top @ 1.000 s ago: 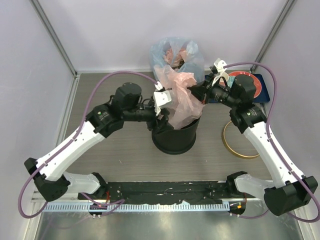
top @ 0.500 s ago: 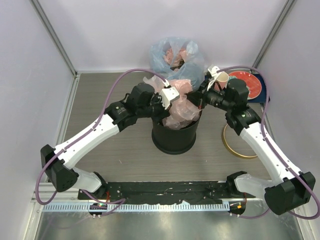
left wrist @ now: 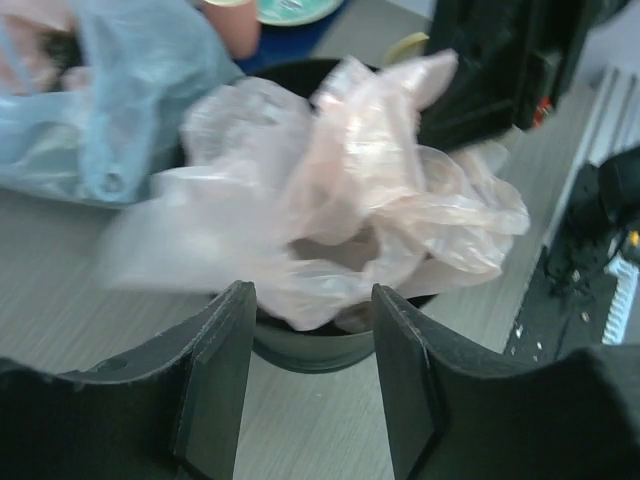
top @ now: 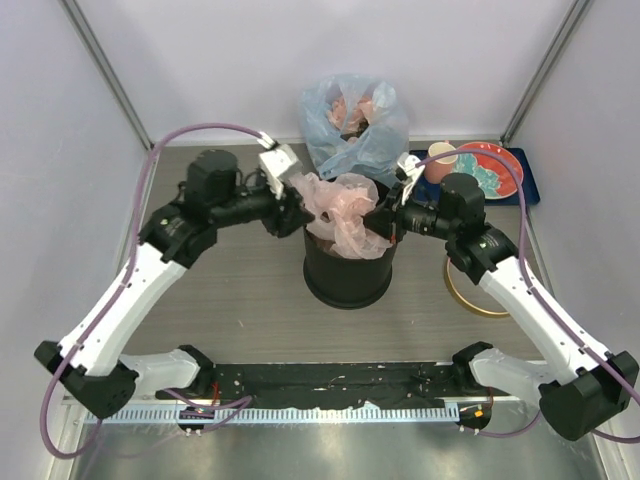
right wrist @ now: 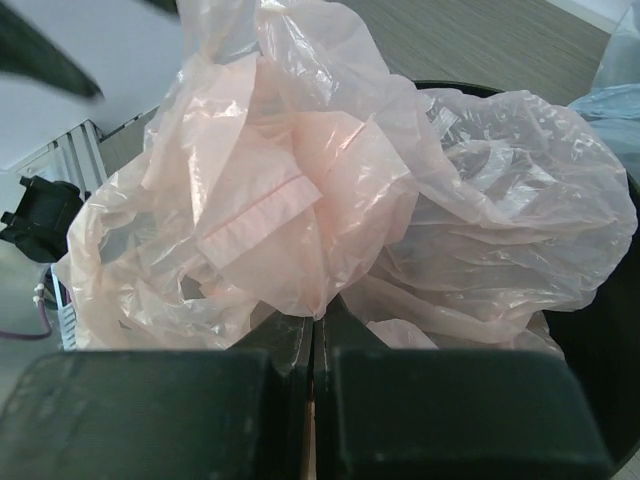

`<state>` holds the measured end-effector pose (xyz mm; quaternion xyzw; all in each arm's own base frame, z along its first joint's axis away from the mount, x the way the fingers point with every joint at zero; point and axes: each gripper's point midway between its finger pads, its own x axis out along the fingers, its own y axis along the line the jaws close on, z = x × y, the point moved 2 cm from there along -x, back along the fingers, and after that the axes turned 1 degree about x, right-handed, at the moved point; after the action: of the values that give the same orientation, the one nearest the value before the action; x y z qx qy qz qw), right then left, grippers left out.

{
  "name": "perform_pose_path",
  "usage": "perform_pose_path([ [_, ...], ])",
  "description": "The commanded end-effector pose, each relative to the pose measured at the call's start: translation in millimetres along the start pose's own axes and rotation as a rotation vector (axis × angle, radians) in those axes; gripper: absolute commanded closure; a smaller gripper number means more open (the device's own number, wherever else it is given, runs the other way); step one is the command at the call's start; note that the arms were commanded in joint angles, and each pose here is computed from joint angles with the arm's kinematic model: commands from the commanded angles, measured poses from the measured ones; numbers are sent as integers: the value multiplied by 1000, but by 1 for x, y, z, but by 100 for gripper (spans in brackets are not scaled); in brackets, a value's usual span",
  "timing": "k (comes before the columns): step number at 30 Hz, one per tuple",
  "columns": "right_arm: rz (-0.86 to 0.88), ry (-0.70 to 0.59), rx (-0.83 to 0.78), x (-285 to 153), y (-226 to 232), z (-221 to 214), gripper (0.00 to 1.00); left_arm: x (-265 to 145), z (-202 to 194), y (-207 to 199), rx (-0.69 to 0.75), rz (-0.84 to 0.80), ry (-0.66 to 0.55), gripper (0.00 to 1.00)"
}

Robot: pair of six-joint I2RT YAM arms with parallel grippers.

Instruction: Put the trash bags into the trash bin

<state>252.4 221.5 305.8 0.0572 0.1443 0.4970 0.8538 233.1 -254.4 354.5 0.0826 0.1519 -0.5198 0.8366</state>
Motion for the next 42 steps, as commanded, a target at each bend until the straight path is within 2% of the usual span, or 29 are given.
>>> perform_pose_path([
  [1, -33, 9, -8, 1, -6, 0, 99, -29, 20, 30, -76, 126, -87, 42],
  [4, -30, 39, 12, 9, -11, -5, 99, -35, 10, 50, -172, 160, -97, 38],
  [7, 1, 34, 22, 11, -6, 2, 97, -37, 4, 54, -200, 149, -97, 32],
  [8, 19, 22, 13, 9, -2, 9, 93, -37, 4, 48, -197, 112, -99, 32],
  [9, 25, 14, 8, 7, 1, 14, 79, -38, 5, 46, -192, 91, -106, 32],
  [11, 29, -30, -23, -2, 10, 34, 69, -41, 9, 34, -183, 26, -126, 32],
  [12, 24, -41, -29, -5, 12, 40, 60, -42, 13, 28, -171, -8, -139, 31],
  [14, 8, -84, -50, -14, 17, 60, 53, -43, 19, 20, -175, -64, -149, 30],
  [15, 8, -93, -52, -16, 18, 65, 53, -42, 22, 13, -178, -120, -152, 24],
  [18, 21, -95, -58, -18, 22, 75, 50, -39, 33, 7, -198, -179, -158, 16],
  [23, 17, -56, -73, -10, 15, 72, 41, -28, 48, 17, -189, -156, -162, 15],
  [25, 25, -27, -69, -6, 12, 67, 37, -14, 43, 22, -191, -150, -122, 15],
  [29, 52, 8, -57, -2, 13, 61, 20, 2, 39, 26, -159, -125, -62, 12],
  [31, 50, 40, -71, 9, 4, 55, 19, 3, 44, 30, -163, -112, -77, 13],
  [33, 64, 59, -75, 12, 4, 56, 25, 4, 45, 31, -170, -114, -77, 15],
  [34, 72, 72, -71, 15, 2, 54, 35, 5, 45, 31, -173, -113, -73, 16],
  [35, 89, 87, -58, 16, 5, 54, 49, 4, 41, 31, -185, -112, -54, 16],
  [36, 94, 90, -55, 15, 6, 56, 84, 4, 39, 30, -184, -113, -46, 17],
  [37, 94, 86, -59, 12, 8, 60, 96, 3, 37, 29, -182, -114, -39, 17],
  [38, 90, 52, -82, 3, 14, 73, 99, -2, 37, 27, -167, -114, -40, 17],
  [42, 56, -53, -136, -23, 28, 105, 99, -6, 34, 25, -139, -106, -50, 15],
])
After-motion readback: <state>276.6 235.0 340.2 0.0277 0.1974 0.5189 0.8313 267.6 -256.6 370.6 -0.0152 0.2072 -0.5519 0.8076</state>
